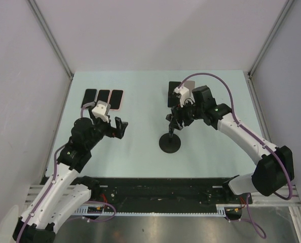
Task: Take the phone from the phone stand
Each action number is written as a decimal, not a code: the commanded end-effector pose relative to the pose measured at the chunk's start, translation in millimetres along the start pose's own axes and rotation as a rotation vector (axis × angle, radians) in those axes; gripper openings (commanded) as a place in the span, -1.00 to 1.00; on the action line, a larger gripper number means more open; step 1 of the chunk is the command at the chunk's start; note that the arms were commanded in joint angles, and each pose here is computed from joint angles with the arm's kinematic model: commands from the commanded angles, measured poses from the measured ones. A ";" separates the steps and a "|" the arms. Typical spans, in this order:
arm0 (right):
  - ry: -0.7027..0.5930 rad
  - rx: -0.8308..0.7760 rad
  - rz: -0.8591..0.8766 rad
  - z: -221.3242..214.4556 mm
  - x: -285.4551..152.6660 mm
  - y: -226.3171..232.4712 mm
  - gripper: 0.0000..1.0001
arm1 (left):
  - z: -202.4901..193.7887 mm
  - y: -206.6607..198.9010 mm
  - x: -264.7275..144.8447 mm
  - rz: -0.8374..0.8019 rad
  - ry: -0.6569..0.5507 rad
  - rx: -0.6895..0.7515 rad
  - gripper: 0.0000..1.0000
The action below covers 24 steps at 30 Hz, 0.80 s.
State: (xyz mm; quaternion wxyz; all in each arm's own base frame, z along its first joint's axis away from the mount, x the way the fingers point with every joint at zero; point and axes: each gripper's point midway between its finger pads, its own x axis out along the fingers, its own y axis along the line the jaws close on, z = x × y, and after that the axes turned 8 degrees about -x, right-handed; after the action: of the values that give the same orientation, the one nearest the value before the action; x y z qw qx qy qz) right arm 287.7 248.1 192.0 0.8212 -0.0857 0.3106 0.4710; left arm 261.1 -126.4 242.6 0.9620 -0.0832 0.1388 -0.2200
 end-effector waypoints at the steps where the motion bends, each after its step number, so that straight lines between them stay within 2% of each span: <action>1: -0.034 0.032 0.033 20.2 -8.6 15.8 0.24 | 3.7 -13.5 3.3 -0.072 -0.013 0.054 1.00; 8: -0.032 0.189 -0.060 23.7 -12.5 26.7 -0.31 | -1.8 -20.7 6.0 -0.092 0.006 0.059 1.00; 13: -0.053 0.268 -0.114 28.7 -19.9 29.9 -0.42 | -7.8 -39.6 12.2 -0.131 0.042 0.041 1.00; 17: -0.086 0.342 -0.207 32.7 -28.9 18.0 -0.44 | -12.3 -76.0 15.3 -0.206 0.079 0.023 1.00; 20: -0.101 0.353 -0.223 34.7 -33.8 17.6 -0.34 | -20.5 -98.3 21.5 -0.204 0.104 0.045 1.00; 21: -0.110 0.353 -0.211 37.6 -35.3 20.7 -0.24 | -18.9 -104.3 24.3 -0.199 0.094 0.050 1.00; 22: -0.121 0.348 -0.199 40.2 -36.5 23.5 -0.03 | -30.2 -118.8 28.3 -0.219 0.124 0.073 1.00; 24: -0.149 0.337 -0.188 46.5 -43.3 28.2 0.19 | -27.6 -128.7 36.6 -0.202 0.093 0.087 1.00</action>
State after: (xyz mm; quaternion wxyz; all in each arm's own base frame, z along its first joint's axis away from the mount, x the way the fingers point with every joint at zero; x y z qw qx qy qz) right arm 267.2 246.3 207.7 0.8649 0.0226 0.3816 0.3253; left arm 221.1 -235.6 208.4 0.9122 -0.0346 0.2156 -0.3466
